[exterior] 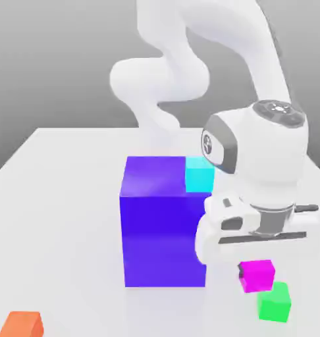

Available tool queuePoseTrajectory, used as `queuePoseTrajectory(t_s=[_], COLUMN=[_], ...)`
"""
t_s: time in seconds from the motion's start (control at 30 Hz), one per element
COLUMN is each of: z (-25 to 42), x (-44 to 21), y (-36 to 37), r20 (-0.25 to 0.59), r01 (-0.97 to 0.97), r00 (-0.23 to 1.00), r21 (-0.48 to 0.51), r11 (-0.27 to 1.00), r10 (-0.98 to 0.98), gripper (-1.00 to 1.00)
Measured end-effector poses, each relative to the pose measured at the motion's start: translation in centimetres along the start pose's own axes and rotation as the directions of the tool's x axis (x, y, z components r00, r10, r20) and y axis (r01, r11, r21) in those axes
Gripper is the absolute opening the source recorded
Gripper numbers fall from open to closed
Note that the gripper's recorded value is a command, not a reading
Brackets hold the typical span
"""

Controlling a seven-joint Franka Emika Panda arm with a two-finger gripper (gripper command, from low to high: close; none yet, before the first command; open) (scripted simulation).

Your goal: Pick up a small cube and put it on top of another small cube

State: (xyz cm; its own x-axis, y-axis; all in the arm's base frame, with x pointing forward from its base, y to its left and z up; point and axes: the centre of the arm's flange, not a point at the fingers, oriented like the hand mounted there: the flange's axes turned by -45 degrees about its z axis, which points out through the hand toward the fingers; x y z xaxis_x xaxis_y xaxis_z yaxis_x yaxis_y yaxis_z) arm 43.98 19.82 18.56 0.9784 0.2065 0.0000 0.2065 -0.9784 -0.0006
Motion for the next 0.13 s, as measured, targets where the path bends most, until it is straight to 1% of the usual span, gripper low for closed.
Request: queuePoseTrajectory(t_s=[0.13], z=[0.00], x=[0.00], y=[0.00], r20=[0.000], r01=[0.000], r00=[1.000], r21=[0.000], r11=[1.000], r10=[0.000], gripper=[1.00])
